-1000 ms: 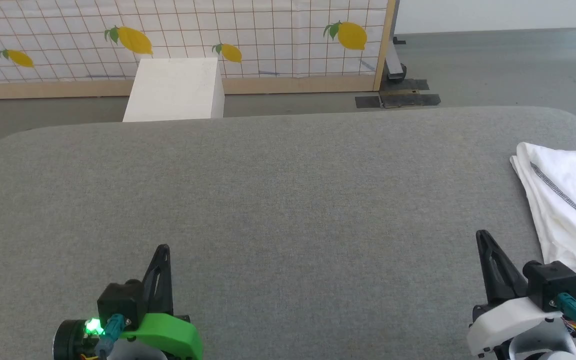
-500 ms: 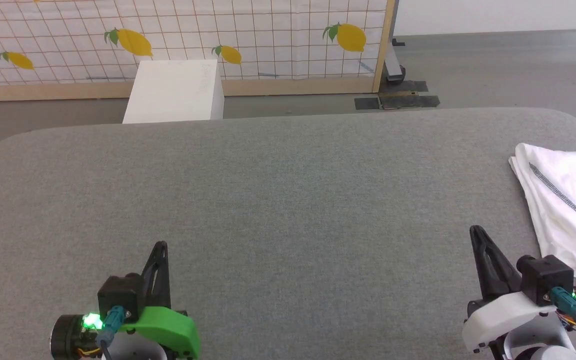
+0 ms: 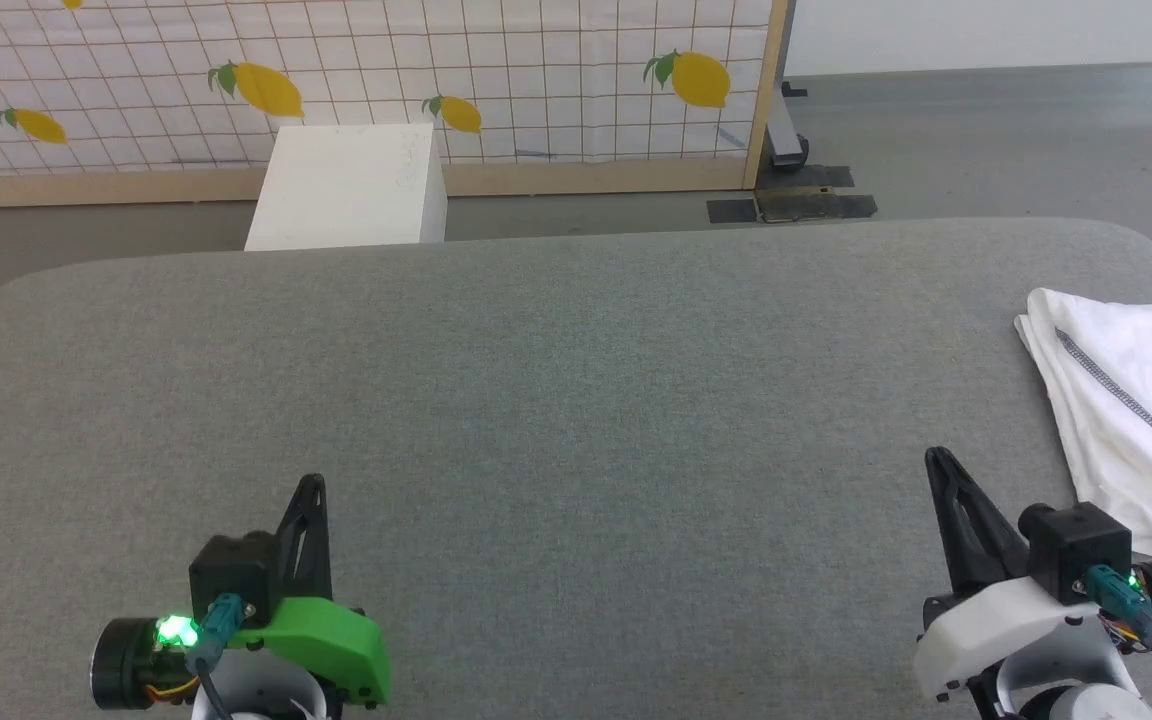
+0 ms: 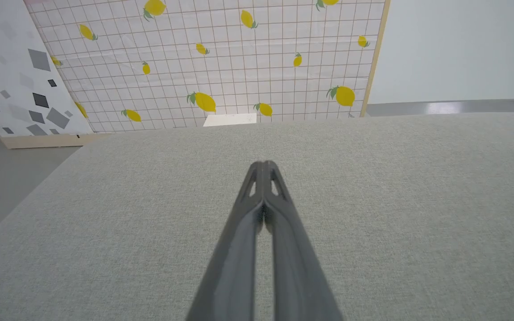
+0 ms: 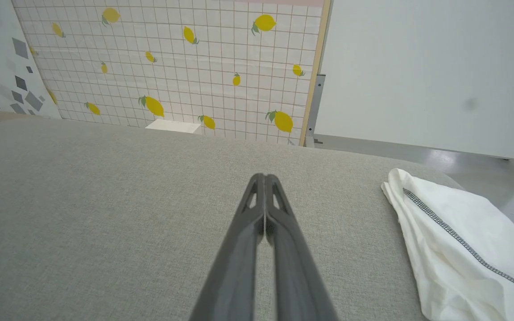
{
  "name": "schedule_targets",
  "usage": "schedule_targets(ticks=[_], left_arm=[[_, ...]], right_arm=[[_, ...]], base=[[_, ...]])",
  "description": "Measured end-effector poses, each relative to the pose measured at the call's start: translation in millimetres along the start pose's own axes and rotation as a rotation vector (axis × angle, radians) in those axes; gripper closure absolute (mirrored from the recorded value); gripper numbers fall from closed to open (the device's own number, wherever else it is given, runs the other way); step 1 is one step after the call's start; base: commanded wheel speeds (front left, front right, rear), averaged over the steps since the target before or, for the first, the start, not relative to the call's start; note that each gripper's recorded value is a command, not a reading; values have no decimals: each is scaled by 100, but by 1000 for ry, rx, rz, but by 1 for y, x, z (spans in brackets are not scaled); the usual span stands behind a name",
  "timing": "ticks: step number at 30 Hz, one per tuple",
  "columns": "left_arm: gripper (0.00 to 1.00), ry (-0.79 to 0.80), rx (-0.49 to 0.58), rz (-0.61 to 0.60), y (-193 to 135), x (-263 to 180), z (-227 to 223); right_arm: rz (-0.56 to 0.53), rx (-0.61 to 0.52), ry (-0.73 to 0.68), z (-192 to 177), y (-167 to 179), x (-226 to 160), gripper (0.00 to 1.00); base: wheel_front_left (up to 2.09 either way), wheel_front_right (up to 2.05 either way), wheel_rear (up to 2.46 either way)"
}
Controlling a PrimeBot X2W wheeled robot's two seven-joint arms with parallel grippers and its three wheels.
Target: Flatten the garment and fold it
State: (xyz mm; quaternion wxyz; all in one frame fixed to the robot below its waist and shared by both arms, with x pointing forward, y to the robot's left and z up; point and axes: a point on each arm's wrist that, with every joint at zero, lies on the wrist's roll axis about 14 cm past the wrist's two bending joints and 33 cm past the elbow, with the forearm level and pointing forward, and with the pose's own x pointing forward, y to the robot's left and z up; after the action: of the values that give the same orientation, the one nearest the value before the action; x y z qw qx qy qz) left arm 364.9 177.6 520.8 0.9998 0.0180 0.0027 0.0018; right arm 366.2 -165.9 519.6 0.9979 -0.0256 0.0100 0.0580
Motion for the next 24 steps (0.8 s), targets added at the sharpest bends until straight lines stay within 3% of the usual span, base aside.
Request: schedule_targets(ticks=[24], left_arm=[[100, 7, 9, 1, 2, 4, 3]], right_arm=[[13, -1, -1, 2, 4, 2, 100]], base=[[0, 0, 0]])
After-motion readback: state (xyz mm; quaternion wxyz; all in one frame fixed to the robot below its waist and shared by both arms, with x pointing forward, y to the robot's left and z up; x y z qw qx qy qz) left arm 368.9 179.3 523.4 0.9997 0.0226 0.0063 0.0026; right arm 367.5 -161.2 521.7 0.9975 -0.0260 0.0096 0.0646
